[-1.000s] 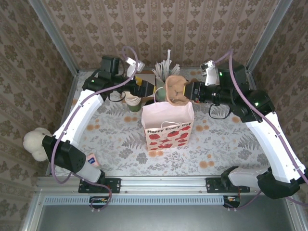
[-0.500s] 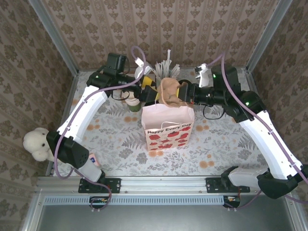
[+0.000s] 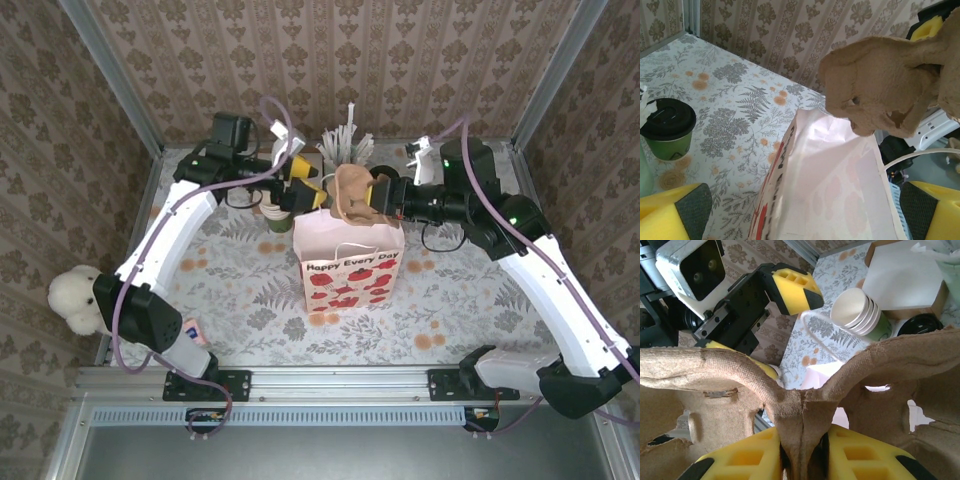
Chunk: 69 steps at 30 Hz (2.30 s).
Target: Pack the takeout coffee
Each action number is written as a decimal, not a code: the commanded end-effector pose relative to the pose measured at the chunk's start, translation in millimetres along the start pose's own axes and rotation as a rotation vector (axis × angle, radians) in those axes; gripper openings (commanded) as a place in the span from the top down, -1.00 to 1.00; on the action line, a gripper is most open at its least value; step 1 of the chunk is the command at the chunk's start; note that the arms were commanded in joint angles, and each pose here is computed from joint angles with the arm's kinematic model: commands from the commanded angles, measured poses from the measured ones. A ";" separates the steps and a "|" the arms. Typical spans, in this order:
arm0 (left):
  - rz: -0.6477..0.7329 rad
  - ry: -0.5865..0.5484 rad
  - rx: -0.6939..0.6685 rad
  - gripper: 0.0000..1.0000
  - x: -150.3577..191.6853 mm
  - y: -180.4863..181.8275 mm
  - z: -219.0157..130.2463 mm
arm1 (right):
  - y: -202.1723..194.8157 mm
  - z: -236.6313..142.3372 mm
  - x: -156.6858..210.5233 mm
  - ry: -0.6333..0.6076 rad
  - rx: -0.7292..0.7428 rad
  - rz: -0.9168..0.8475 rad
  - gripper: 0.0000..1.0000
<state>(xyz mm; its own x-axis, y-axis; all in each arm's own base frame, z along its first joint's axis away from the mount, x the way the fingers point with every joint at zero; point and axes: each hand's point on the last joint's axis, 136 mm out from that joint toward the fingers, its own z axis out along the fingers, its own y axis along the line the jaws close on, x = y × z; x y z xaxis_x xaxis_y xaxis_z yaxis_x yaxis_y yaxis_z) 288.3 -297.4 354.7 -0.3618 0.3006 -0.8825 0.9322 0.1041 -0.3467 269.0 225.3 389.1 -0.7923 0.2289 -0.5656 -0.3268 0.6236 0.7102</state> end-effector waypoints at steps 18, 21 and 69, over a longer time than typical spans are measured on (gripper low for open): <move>-0.001 0.001 0.009 0.99 -17.6 10.7 23.7 | -51.8 43.3 43.7 0.141 0.131 0.169 0.51; -0.040 -0.004 -0.058 1.00 -16.0 21.7 23.2 | -64.0 45.6 53.7 0.150 0.204 0.158 0.52; -0.223 -0.125 -0.113 0.24 -39.7 18.7 12.1 | -110.0 85.1 110.6 0.427 0.661 -0.085 0.50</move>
<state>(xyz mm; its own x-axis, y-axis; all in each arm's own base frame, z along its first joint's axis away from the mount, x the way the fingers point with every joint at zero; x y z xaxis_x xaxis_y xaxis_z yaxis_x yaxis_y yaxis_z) 340.6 -319.8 348.3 -0.5969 0.1538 -0.7874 0.7809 0.3365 -0.5263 267.0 252.4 215.2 -0.9416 -0.0372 -0.3346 -0.1233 0.9629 0.2399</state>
